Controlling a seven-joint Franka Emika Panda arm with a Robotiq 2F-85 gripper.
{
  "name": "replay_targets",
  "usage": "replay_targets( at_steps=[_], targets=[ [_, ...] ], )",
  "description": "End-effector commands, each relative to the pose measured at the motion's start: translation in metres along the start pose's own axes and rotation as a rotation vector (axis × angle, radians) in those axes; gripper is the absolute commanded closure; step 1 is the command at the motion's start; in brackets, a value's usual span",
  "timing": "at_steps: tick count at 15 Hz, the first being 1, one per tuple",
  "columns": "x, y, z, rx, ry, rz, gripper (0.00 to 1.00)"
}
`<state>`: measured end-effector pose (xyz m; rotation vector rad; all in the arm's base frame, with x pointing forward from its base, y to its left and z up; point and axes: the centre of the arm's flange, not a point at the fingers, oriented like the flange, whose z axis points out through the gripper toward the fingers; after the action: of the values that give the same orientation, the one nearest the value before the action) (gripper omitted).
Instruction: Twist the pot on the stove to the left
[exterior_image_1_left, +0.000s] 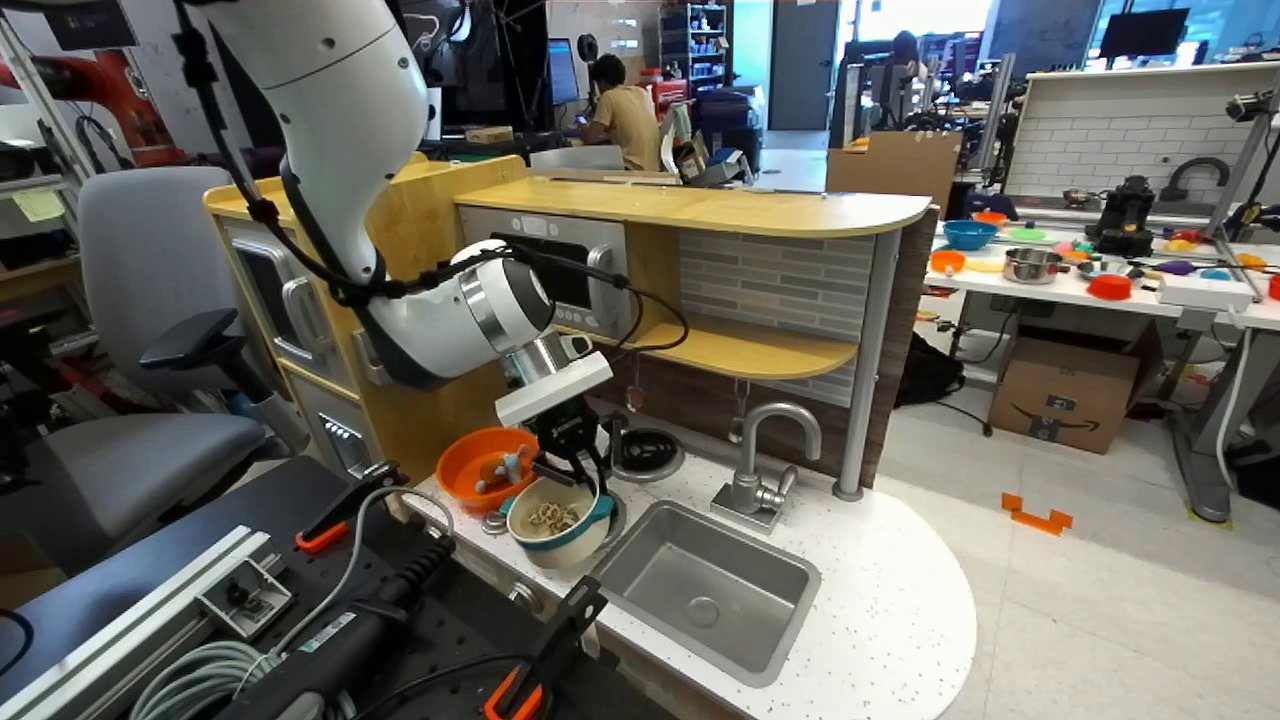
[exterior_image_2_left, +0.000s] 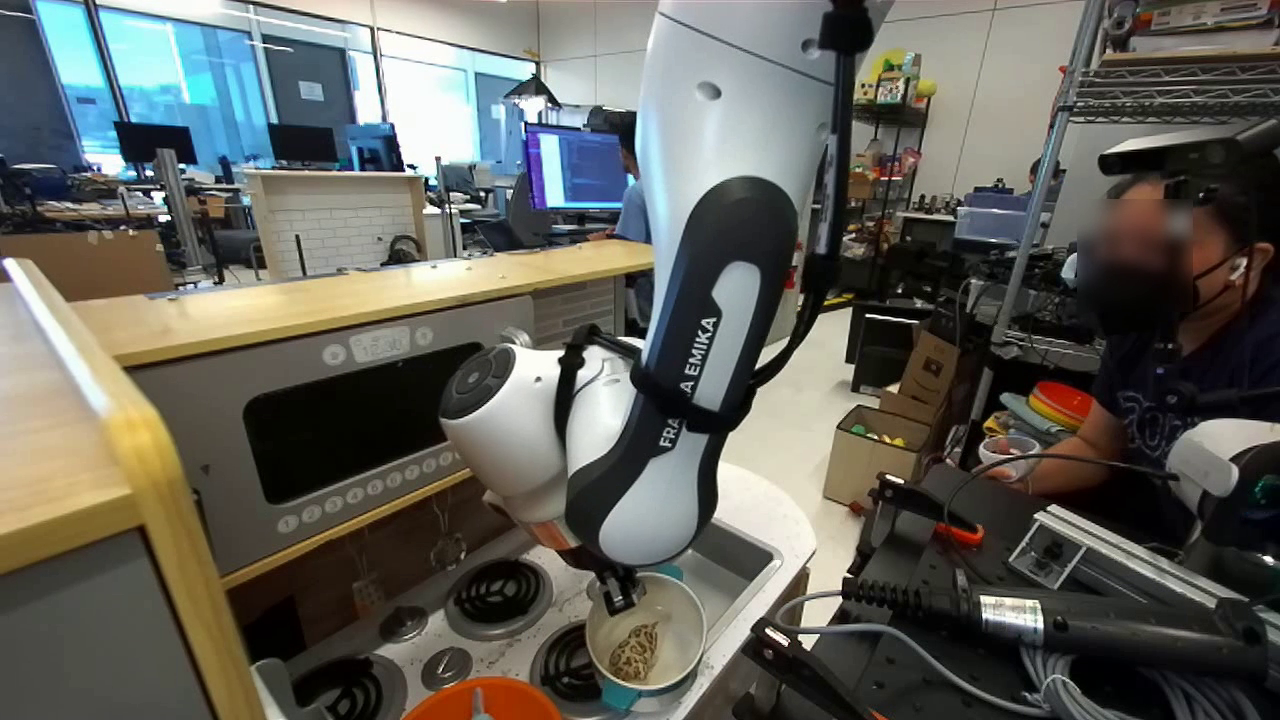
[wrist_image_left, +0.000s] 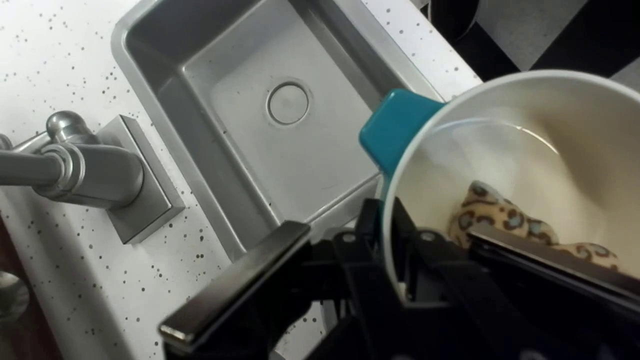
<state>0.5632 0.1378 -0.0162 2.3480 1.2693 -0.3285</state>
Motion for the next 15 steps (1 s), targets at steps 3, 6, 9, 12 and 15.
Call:
replay_targets(
  at_steps=[3,6,9,12,15],
  targets=[
    [-0.002,0.006,-0.016,-0.06,0.103,-0.199,0.98],
    [0.007,0.005,-0.021,-0.071,0.157,-0.359,0.98],
    [0.016,-0.001,-0.021,-0.086,0.188,-0.511,0.98],
    [0.023,-0.004,-0.027,-0.088,0.221,-0.65,0.98],
    [0.025,-0.002,-0.027,-0.071,0.242,-0.693,0.98]
  ],
)
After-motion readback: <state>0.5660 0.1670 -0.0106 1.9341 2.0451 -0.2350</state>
